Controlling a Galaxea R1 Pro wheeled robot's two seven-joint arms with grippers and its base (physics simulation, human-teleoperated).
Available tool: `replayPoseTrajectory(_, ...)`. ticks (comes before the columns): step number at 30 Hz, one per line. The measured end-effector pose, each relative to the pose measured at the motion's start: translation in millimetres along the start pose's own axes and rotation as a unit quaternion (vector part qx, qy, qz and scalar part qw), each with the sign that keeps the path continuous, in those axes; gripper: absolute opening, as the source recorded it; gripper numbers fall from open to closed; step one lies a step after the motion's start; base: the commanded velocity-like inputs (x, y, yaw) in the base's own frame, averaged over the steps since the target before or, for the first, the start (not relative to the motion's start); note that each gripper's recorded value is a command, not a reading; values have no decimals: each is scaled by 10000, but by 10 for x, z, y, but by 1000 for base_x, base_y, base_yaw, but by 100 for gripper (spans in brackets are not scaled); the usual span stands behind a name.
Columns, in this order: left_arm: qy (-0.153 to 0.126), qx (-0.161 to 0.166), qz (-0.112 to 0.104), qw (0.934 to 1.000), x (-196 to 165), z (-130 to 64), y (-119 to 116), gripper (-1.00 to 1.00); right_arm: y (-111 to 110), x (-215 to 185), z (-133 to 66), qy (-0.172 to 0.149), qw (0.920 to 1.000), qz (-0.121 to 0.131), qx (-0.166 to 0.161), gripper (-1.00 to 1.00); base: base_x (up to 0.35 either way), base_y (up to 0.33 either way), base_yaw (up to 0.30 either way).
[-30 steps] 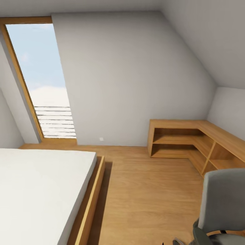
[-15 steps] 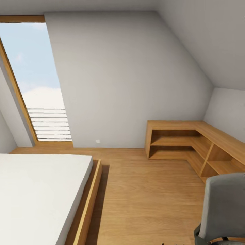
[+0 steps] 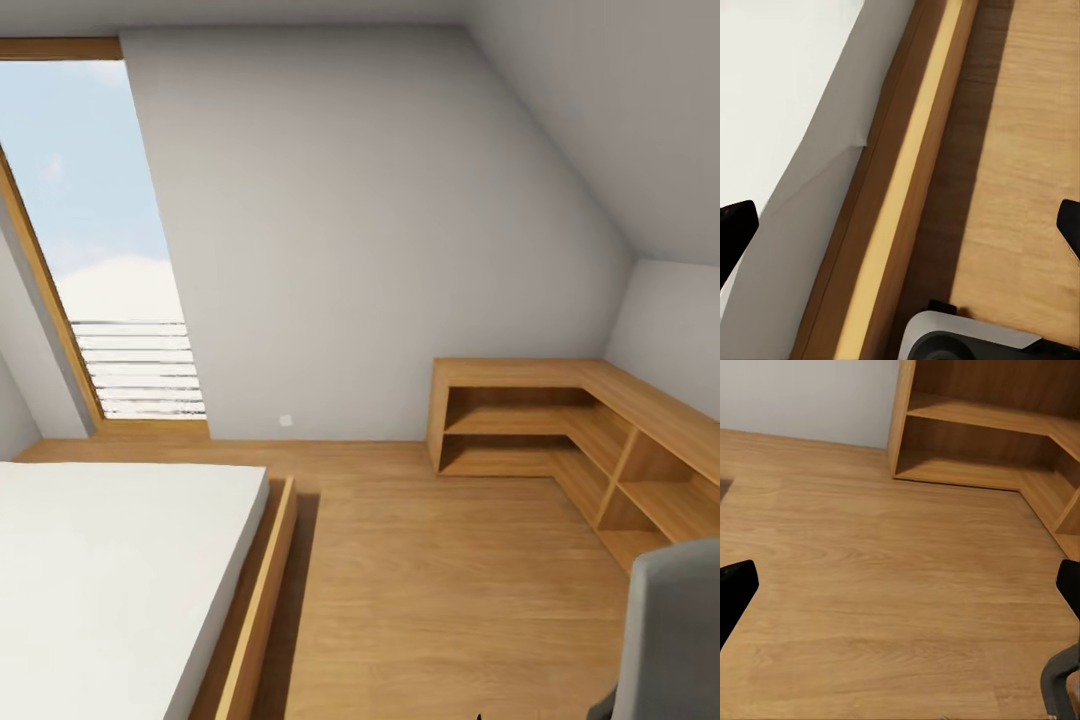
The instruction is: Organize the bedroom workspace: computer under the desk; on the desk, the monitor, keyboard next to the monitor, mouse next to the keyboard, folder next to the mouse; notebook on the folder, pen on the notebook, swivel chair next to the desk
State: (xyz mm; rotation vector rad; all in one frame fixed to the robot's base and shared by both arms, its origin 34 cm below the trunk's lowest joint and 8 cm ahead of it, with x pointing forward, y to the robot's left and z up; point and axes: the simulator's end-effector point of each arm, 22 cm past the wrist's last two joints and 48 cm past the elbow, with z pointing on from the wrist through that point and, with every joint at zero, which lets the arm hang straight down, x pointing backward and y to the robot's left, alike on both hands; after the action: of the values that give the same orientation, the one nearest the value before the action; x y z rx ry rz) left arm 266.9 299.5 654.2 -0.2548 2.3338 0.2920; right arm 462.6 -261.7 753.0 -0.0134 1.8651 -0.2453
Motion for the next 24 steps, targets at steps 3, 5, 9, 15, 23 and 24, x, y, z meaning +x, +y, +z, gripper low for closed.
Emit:
replayPoseTrajectory(3,0,-1,-1,10000,0,0,0,100,0,0,0,0,10000,0,0,100,322,0,0)
replayPoseTrajectory(5,0,0,-2,10000,0,0,-1,100,0,0,0,0,10000,0,0,100,324,0,0)
replayPoseTrajectory(9,0,-1,-2,10000,0,0,0,100,2,-1,0,-1,10000,-2,-4,100,325,0,0)
replayPoseTrajectory(15,0,-1,-2,10000,0,0,1,100,3,-1,0,-2,10000,-3,-6,100,325,0,0)
replayPoseTrajectory(23,-3,0,-2,10000,-2,1,0,100,0,-2,0,-4,10000,-5,-5,100,325,0,-33)
replayPoseTrajectory(24,-5,0,-3,10000,-4,1,0,100,-1,-4,0,-6,10000,-5,-4,100,325,0,-129)
